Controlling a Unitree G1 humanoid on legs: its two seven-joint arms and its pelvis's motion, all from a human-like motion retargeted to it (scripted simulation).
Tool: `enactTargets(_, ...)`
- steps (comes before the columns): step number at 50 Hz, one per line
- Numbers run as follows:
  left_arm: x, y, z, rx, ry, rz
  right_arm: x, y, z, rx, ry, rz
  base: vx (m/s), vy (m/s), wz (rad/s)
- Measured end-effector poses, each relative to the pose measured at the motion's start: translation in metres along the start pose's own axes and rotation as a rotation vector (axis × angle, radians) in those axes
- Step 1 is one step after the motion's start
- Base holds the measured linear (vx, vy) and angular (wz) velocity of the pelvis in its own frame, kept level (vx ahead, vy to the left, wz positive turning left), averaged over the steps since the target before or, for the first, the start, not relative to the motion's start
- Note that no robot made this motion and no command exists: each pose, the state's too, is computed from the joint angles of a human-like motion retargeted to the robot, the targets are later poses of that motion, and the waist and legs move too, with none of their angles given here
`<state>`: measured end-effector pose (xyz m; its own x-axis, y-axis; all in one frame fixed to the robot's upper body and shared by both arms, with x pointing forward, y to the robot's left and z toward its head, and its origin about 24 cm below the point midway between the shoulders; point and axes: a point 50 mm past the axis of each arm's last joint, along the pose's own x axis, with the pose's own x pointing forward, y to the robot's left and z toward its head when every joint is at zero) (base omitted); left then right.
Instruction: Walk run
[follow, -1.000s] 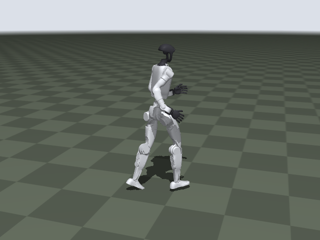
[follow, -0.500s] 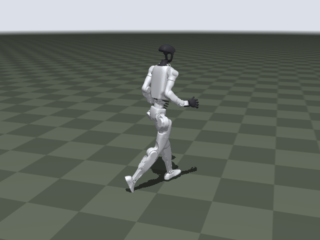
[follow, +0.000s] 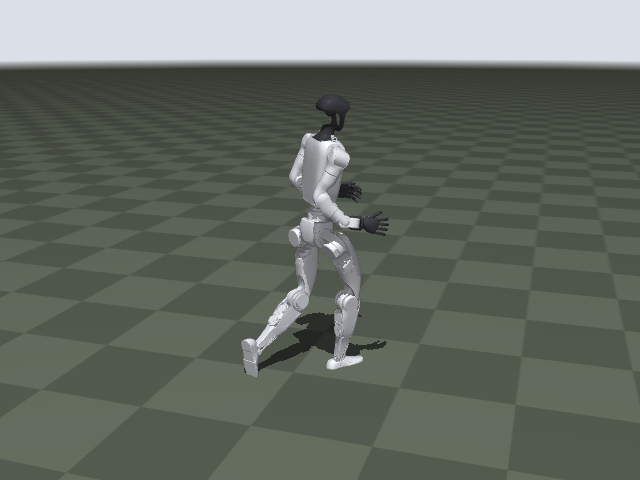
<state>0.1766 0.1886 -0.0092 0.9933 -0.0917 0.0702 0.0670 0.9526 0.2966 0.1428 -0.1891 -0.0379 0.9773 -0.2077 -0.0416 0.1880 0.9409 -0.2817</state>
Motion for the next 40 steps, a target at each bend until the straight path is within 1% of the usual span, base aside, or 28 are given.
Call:
enactTargets(2, -0.038, -0.009, -0.035, -0.025, 0.228, 0.013, 0.036, 0.004, 0.023, 0.072, -0.134, 0.042, 1.28, -0.65, -1.01)
enactTargets(3, -0.055, -0.017, -0.044, -0.095, 0.293, 0.017, 0.048, 0.009, 0.034, 0.096, -0.178, 0.082, 1.22, -0.43, -1.70)
enactTargets(5, -0.082, -0.022, -0.051, -0.268, 0.349, 0.047, 0.067, 0.000, 0.055, 0.101, -0.275, 0.111, 1.21, -0.35, -1.52)
enactTargets(7, -0.102, -0.017, -0.056, -0.349, 0.399, 0.128, 0.075, -0.015, 0.074, 0.065, -0.374, 0.083, 1.39, -0.52, -1.19)
enactTargets(10, -0.118, 0.002, -0.057, -0.321, 0.420, 0.226, 0.073, -0.031, 0.090, -0.002, -0.465, 0.035, 1.28, -0.52, -1.06)
enactTargets(13, -0.104, 0.006, -0.052, -0.247, 0.385, 0.219, 0.062, -0.041, 0.083, -0.065, -0.434, 0.002, 1.58, -0.45, -0.67)
enactTargets(15, -0.084, 0.005, -0.045, -0.207, 0.327, 0.201, 0.053, -0.040, 0.068, -0.076, -0.355, 0.016, 1.56, -0.41, -0.61)
enactTargets(17, -0.062, 0.006, -0.035, -0.180, 0.248, 0.200, 0.042, -0.030, 0.047, -0.087, -0.245, 0.102, 1.60, -0.49, -0.44)
enactTargets(20, -0.029, 0.003, -0.015, -0.131, 0.109, 0.182, 0.011, -0.010, -0.002, -0.100, 0.007, 0.336, 1.86, -0.58, 0.74)
enactTargets(22, 0.011, 0.012, 0.004, -0.135, -0.050, 0.203, -0.009, 0.001, -0.028, -0.032, 0.163, 0.451, 1.21, -0.58, -0.42)
enactTargets(25, 0.049, -0.010, 0.037, -0.219, -0.210, 0.104, -0.048, 0.004, -0.047, 0.138, 0.302, 0.539, 1.28, -0.58, 0.14)
enactTargets(28, 0.065, -0.003, 0.065, -0.224, -0.340, 0.106, -0.073, -0.010, -0.051, 0.180, 0.342, 0.491, 1.27, -0.62, 0.00)
enactTargets(33, 0.067, 0.002, 0.085, -0.127, -0.416, 0.086, -0.074, -0.026, -0.040, 0.143, 0.262, 0.229, 1.23, -0.59, -0.06)
enactTargets(38, 0.064, 0.009, 0.069, -0.062, -0.329, -0.002, -0.034, -0.001, -0.009, 0.211, 0.087, -0.013, 1.16, -0.39, -0.86)
enactTargets(40, 0.050, 0.012, 0.046, -0.043, -0.226, -0.045, -0.019, 0.012, 0.009, 0.265, 0.003, -0.075, 1.71, -0.67, -1.39)
